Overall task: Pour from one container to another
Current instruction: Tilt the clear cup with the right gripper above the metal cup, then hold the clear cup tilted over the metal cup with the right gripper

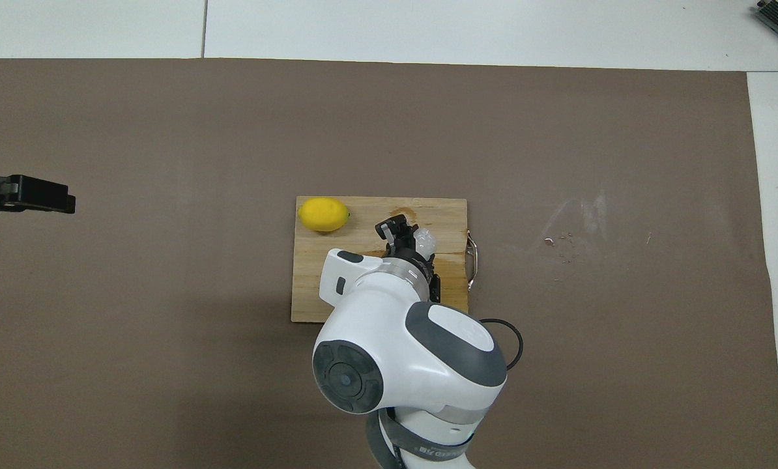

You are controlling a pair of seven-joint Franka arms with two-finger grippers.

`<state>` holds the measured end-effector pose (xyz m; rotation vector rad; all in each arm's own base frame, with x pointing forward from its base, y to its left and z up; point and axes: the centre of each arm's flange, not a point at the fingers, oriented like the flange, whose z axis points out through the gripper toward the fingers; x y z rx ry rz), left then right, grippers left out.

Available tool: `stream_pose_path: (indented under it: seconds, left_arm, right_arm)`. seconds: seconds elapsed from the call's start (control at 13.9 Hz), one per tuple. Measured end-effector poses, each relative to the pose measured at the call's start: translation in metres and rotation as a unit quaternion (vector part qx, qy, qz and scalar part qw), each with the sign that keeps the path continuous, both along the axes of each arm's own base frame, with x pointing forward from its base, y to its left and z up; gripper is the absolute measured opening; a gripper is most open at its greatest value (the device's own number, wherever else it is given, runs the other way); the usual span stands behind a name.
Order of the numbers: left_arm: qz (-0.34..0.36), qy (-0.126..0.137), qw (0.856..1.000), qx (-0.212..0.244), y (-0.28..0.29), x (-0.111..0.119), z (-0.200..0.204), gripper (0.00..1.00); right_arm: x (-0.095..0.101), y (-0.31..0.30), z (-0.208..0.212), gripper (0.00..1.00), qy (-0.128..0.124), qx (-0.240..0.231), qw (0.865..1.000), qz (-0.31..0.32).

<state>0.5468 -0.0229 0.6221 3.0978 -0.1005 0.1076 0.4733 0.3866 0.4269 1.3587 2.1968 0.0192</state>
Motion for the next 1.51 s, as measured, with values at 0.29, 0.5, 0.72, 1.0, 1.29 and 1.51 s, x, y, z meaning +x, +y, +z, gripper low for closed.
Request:
stream_pose_path:
  seconds: [0.29,0.5,0.72,1.0,1.29,1.51]
  left_arm:
    - [0.000,0.000,1.000,0.000,0.000,0.000,0.000,1.00]
    - [0.000,0.001,1.000,0.000,0.000,0.000,-0.001,1.00]
    - [-0.002,0.003,1.000,0.000,-0.001,0.000,-0.003,1.00]
    - [-0.007,0.011,1.000,0.001,-0.005,-0.001,-0.010,1.00]
    - [-0.013,0.015,1.000,0.001,-0.013,-0.002,-0.015,1.00]
    - [-0.013,0.015,1.000,0.001,-0.012,-0.002,-0.015,1.00]
  right_arm:
    - [-0.002,-0.002,0.000,0.52,-0.007,-0.007,1.000,0.007]
    - [-0.004,-0.002,-0.003,0.52,-0.011,-0.010,1.000,0.015]
    - [-0.007,-0.003,-0.004,0.52,-0.015,-0.012,1.000,0.023]
    - [-0.009,-0.004,-0.006,0.52,-0.019,-0.020,0.999,0.029]
    - [-0.011,-0.005,-0.006,0.52,-0.021,-0.022,0.999,0.032]
    - [-0.011,-0.005,-0.005,0.52,-0.023,-0.023,0.999,0.033]
